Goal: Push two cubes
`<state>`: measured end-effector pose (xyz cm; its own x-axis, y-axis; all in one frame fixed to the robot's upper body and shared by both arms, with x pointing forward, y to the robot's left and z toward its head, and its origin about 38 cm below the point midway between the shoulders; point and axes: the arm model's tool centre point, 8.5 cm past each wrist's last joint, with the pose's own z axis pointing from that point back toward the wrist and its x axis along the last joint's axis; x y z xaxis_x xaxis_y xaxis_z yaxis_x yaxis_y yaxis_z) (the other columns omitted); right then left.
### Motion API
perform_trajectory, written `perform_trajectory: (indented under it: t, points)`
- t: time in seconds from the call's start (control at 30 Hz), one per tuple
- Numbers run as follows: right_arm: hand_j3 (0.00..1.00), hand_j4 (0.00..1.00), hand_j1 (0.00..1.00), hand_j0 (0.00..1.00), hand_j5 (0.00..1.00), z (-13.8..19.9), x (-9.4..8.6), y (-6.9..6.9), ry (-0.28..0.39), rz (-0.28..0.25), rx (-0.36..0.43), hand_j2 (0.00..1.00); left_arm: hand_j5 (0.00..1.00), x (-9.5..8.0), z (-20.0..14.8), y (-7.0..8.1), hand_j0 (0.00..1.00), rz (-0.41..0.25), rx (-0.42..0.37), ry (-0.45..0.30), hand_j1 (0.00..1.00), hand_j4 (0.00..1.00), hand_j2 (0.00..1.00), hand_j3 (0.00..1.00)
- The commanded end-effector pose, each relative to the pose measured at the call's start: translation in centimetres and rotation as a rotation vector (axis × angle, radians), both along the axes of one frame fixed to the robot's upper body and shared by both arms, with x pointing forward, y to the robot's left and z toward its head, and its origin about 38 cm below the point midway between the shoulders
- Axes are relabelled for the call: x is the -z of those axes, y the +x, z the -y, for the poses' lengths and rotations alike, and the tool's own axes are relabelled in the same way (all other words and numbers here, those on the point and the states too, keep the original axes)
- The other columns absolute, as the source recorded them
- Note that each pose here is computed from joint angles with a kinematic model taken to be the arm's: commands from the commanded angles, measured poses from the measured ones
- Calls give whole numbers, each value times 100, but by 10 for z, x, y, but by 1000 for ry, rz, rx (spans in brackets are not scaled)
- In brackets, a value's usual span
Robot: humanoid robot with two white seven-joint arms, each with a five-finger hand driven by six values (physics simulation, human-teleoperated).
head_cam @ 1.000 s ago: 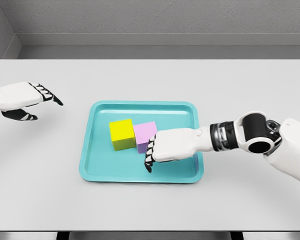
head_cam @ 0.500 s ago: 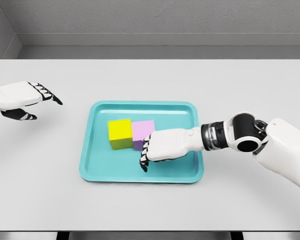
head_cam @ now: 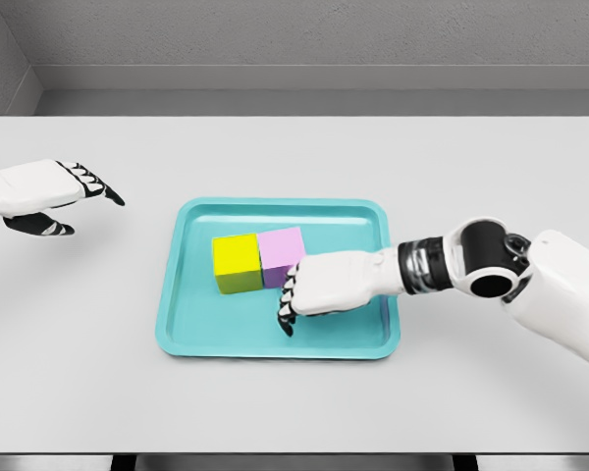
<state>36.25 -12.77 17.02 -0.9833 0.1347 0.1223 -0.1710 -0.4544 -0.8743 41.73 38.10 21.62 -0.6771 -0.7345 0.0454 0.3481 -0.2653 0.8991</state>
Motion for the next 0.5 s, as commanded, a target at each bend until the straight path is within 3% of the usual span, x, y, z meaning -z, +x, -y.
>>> perform_trajectory:
  t: [0.0, 0.1, 0.13, 0.23, 0.33, 0.37, 0.4, 0.47]
  points:
    - [52, 52, 52, 52, 52, 9, -12, -11, -4, 27, -23, 52, 80, -1, 0, 0, 80, 0, -3, -4, 80, 80, 80, 80]
    - [52, 52, 52, 52, 52, 38, -22, -9, -23, 23, 24, 52, 80, -1, -1, 0, 80, 0, -4, -3, 80, 80, 80, 80]
    - [53, 53, 53, 53, 53, 54, -36, 0, -17, 53, 67, 53, 81, -1, -1, -1, 81, -2, -3, -9, 81, 81, 81, 81]
    - [54, 54, 54, 54, 54, 102, -84, 14, 63, 73, 187, 54, 86, -2, -1, 0, 86, 0, -3, -16, 86, 86, 86, 86]
    - [55, 55, 55, 55, 55, 151, -121, 14, 90, 94, 297, 55, 92, -2, 0, -1, 92, -2, -2, -25, 92, 92, 92, 92]
    - [57, 57, 57, 57, 57, 164, -125, 13, 105, 83, 329, 57, 100, -3, 0, -1, 100, -3, -2, -33, 100, 100, 100, 100]
    - [60, 60, 60, 60, 60, 173, -128, 14, 108, 88, 354, 60, 100, -2, -1, -1, 100, -5, -5, -42, 100, 100, 100, 100]
    - [79, 79, 79, 79, 79, 190, -122, 26, 108, 71, 424, 79, 100, -2, -3, -1, 100, -9, -10, -45, 100, 100, 100, 100]
